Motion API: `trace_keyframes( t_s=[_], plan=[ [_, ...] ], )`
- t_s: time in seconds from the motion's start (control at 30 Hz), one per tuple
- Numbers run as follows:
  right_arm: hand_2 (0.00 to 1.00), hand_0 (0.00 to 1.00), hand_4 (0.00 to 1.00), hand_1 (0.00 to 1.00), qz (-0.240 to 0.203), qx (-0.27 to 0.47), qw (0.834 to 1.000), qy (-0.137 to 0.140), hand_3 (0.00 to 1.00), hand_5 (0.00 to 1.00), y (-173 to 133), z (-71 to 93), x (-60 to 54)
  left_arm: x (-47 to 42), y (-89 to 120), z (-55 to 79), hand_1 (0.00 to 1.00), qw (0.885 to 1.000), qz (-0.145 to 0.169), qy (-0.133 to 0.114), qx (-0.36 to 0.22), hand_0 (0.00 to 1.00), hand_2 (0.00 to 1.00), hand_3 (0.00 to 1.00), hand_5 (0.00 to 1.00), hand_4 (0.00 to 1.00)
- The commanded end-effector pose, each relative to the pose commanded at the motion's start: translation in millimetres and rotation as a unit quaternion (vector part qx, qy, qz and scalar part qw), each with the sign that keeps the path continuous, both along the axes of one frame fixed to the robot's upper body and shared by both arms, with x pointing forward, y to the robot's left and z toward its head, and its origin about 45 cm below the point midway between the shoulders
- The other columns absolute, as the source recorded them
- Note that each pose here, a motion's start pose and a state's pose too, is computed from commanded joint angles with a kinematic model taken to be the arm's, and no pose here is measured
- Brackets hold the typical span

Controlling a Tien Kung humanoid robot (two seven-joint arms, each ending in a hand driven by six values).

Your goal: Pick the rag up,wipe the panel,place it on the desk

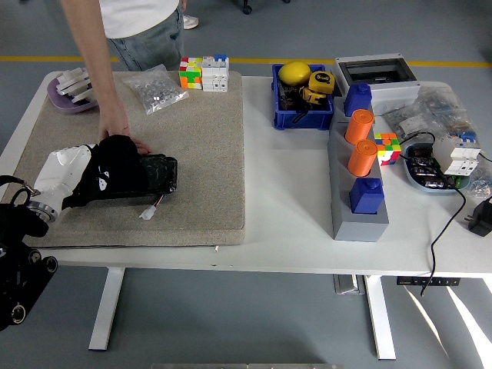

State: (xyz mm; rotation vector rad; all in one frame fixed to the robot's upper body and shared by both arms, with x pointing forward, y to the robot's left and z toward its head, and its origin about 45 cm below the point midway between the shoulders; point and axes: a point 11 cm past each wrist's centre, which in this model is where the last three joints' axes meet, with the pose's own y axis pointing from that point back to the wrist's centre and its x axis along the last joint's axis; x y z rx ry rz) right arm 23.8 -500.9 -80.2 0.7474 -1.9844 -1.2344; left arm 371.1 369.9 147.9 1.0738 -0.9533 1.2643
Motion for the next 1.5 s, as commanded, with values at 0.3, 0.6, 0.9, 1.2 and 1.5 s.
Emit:
trace_keyframes(
  t_s=[0.3, 0.6, 0.9, 1.2, 1.5],
  plan=[
    [0.691, 0.759, 0.998, 0.643, -0.001, 0.001, 1.0, -0.002, 0.602, 0.539, 1.0, -0.5, 0.2, -5.3, 20.5, 0.8, 0.164, 1.0, 0.028, -0.003, 0.003, 0.266, 0.574, 0.373, 0.002, 0.002],
    [0.691, 0.759, 0.998, 0.642, -0.002, 0.002, 1.0, -0.003, 0.602, 0.541, 2.4, -1.2, -0.7, -10.9, 44.8, 4.4, 0.166, 0.998, 0.063, -0.013, 0.001, 0.266, 0.573, 0.374, 0.002, 0.002],
    [0.691, 0.76, 0.998, 0.642, -0.002, 0.002, 1.0, -0.004, 0.602, 0.541, 2.6, -1.2, 0.6, -16.0, 71.0, 7.0, 0.166, 0.995, 0.097, -0.017, 0.004, 0.266, 0.573, 0.373, 0.002, 0.002],
    [0.692, 0.761, 0.998, 0.642, 0.0, 0.001, 1.0, -0.002, 0.603, 0.542, 2.0, -1.0, 0.5, -21.1, 97.7, -1.3, 0.168, 0.992, 0.125, -0.015, -0.006, 0.266, 0.573, 0.374, 0.002, 0.002],
    [0.692, 0.76, 0.998, 0.642, 0.003, 0.001, 1.0, 0.002, 0.603, 0.542, 0.9, -0.5, 0.2, -25.3, 110.1, -9.1, 0.315, 0.991, 0.134, -0.01, -0.024, 0.297, 0.577, 0.402, 0.002, 0.002]
  ],
)
